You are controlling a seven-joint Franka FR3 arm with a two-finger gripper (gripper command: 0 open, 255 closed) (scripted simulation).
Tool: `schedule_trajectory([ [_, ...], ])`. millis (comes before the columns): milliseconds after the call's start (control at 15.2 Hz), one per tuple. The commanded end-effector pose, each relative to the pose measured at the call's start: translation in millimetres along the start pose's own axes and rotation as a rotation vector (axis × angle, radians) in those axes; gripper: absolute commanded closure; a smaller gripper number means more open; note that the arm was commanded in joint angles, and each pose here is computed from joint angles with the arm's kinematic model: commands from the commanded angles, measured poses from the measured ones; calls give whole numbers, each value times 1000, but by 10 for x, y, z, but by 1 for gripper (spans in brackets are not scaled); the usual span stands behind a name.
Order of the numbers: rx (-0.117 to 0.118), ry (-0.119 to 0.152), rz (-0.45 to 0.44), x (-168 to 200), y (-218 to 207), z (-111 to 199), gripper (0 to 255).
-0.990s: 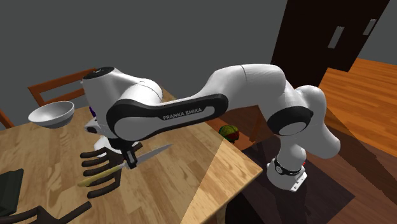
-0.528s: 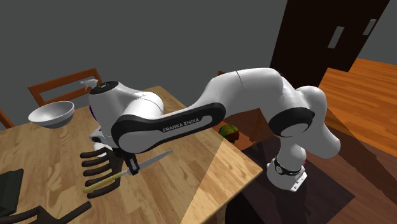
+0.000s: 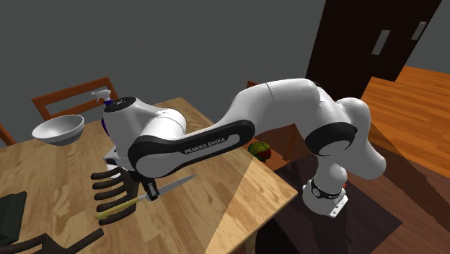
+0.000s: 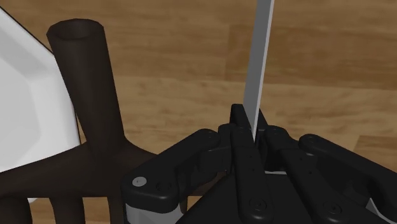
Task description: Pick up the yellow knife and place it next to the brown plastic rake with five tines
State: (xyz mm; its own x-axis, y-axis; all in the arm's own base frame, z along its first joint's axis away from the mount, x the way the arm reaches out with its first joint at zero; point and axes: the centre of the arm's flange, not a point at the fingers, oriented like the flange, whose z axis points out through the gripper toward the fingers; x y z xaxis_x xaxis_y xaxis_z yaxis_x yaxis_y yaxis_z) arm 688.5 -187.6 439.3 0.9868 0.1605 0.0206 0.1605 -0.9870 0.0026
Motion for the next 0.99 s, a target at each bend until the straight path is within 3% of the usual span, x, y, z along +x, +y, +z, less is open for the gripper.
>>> schedule_trajectory([
  [0, 0, 0, 0, 0, 0, 1, 255],
  [66, 0, 0, 0, 0, 0, 1, 0],
  [396, 0, 0, 0, 0, 0, 1, 0],
  [660, 0, 0, 0, 0, 0, -499, 0],
  [924, 0, 0, 0, 0, 0, -499, 0],
])
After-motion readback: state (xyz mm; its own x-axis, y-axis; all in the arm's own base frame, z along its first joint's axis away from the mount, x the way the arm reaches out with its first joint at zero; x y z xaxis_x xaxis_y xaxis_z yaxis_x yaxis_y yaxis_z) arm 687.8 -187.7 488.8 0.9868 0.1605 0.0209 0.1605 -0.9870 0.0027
